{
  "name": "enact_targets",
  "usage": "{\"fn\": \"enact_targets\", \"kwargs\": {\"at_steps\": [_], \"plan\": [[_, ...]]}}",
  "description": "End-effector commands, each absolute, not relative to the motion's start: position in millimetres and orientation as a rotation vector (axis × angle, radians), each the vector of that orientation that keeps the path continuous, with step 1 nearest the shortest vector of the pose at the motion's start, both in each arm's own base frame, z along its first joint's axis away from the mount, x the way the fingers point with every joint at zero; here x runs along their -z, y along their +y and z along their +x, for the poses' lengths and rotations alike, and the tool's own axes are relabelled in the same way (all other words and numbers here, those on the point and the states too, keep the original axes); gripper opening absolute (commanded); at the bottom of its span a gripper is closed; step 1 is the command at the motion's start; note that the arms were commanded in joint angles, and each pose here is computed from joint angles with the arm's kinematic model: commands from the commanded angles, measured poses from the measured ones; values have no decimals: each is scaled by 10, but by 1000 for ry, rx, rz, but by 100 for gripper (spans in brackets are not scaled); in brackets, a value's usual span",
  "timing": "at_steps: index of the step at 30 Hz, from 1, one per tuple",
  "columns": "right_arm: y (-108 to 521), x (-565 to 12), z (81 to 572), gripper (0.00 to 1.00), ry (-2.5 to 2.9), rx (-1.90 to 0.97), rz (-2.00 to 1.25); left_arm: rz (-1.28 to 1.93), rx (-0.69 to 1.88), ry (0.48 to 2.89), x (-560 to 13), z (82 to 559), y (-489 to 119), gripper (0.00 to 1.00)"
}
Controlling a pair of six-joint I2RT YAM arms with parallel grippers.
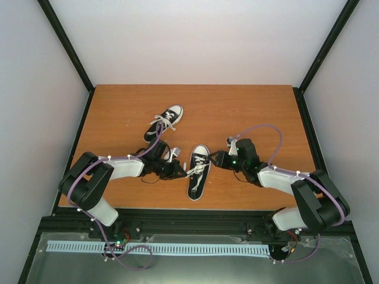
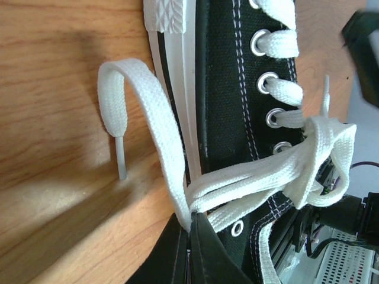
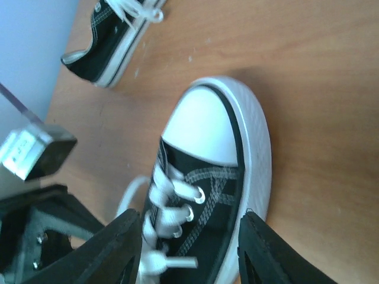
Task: Tie the shoes
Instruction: Adjust the shoelace on the shoelace.
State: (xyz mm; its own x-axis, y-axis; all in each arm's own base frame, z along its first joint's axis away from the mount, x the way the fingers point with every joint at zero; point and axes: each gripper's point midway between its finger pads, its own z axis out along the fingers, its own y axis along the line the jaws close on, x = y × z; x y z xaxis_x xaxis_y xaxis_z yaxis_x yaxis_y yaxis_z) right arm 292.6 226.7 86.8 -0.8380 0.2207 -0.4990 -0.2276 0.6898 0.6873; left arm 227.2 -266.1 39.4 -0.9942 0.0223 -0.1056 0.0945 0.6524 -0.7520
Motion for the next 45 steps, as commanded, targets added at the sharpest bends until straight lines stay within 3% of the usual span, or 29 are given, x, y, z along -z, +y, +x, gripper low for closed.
{"fn": "enact_targets", "kwargs": {"at_steps": [1, 11, 25, 33, 45], "plan": [[2237, -785, 2751, 47, 2353, -1168, 66, 161, 1316, 2699, -533, 2407, -2752, 1], [2258, -679, 2690, 49, 2365, -1287, 295, 173, 1319, 2689, -550, 2412, -2758, 1], [2418, -627, 2734, 34, 2374, -1364, 515, 178, 1329, 2694, -524, 2394, -2762, 1], [2498, -578, 2760, 30, 2384, -1379, 551, 176, 1335, 2693, -521, 2393, -2766, 1], [2490, -717, 2798, 34, 2343, -1388, 588, 175, 1342, 2689, -536, 2397, -2774, 1]]}}
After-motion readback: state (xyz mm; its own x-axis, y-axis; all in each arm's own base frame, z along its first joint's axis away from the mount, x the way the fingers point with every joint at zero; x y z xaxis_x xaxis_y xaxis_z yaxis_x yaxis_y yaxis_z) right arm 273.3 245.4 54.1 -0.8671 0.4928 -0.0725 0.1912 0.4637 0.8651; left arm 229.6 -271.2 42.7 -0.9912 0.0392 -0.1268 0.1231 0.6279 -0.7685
